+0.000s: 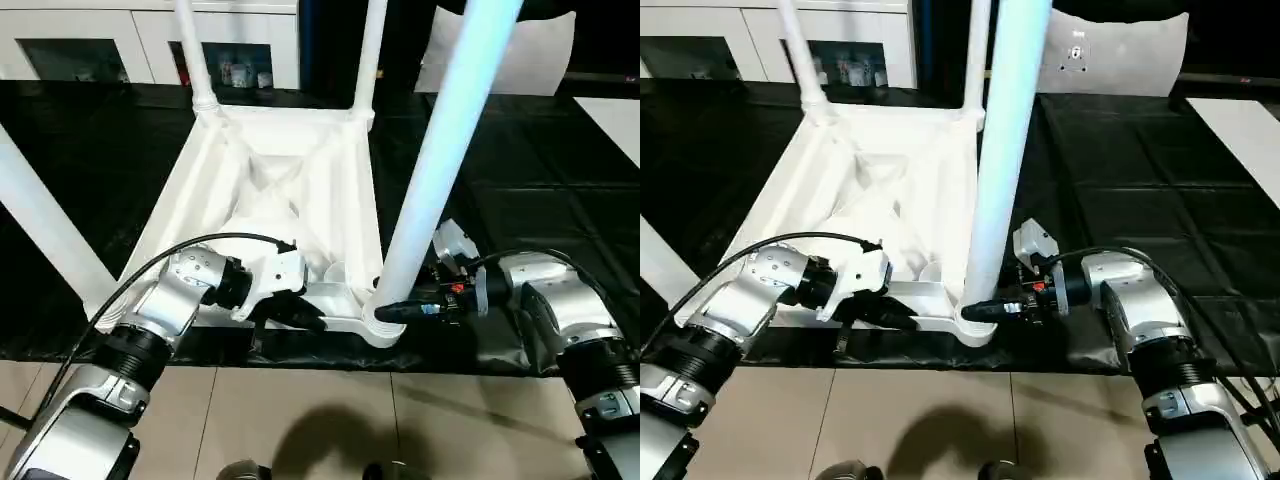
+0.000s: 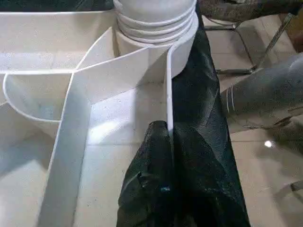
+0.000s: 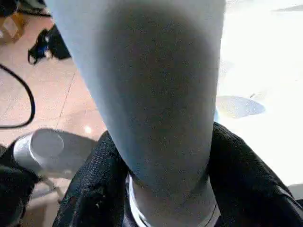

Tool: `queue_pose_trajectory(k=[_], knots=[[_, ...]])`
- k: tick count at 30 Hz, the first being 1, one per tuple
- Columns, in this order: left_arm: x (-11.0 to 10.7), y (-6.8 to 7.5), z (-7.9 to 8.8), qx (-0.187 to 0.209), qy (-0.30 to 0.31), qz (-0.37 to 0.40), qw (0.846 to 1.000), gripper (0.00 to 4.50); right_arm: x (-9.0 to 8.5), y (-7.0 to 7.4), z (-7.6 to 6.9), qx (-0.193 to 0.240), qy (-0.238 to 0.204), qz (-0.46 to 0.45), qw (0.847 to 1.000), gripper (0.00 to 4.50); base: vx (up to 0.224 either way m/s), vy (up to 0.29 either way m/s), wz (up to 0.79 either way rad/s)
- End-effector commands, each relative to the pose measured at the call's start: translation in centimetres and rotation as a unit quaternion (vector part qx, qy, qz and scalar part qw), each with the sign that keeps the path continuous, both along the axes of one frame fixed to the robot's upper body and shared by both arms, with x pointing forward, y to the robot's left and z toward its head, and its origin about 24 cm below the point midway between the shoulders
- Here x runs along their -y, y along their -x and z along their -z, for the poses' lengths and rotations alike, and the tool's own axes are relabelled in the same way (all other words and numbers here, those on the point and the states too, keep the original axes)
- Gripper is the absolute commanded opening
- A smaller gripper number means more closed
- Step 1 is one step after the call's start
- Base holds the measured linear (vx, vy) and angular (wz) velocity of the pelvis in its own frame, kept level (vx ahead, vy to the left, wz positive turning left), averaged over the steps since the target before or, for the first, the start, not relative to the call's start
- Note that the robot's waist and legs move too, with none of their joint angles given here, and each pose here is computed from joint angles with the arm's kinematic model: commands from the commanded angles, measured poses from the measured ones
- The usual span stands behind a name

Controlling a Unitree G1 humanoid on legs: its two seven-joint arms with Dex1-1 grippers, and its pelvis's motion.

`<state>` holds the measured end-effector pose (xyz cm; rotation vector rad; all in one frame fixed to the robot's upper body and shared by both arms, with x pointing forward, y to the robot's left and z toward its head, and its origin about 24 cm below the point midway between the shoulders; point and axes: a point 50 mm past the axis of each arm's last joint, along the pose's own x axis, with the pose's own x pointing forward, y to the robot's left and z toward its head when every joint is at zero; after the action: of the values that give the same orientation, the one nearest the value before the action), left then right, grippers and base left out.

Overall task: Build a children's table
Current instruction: Rotate leg to tighten

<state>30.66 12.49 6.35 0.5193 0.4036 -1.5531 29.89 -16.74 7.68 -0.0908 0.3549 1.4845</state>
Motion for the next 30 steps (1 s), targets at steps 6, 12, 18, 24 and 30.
queue_pose_trajectory(k=[6,12,18,24,30], knots=[[2.8,-1.3,-1.0,0.013,0.064,-0.106,0.992,0.0,-3.7,-0.1,1.2,0.002,-0.045,0.123,0.991,2.04,0.0,0.0,0.0],[4.8,-2.5,-1.8,0.024,0.089,-0.178,0.98,0.0,-7.1,-0.9,1.3,-0.037,-0.072,0.241,0.967,2.03,0.0,0.0,0.0],[8.2,-3.5,-2.2,0.049,0.112,-0.284,0.951,0.0,-10.0,-2.8,2.3,-0.067,-0.08,0.439,0.892,2.03,0.0,0.0,0.0],[8.4,-3.3,-2.1,0.064,0.109,-0.272,0.954,0.0,-9.4,-3.2,1.2,-0.05,-0.11,0.446,0.887,2.38,0.0,0.0,0.0],[6.9,-3.2,-1.3,0.072,0.077,-0.256,0.961,0.0,-6.9,-2.6,1.4,-0.001,-0.091,0.423,0.902,3.12,0.0,0.0,0.0]])
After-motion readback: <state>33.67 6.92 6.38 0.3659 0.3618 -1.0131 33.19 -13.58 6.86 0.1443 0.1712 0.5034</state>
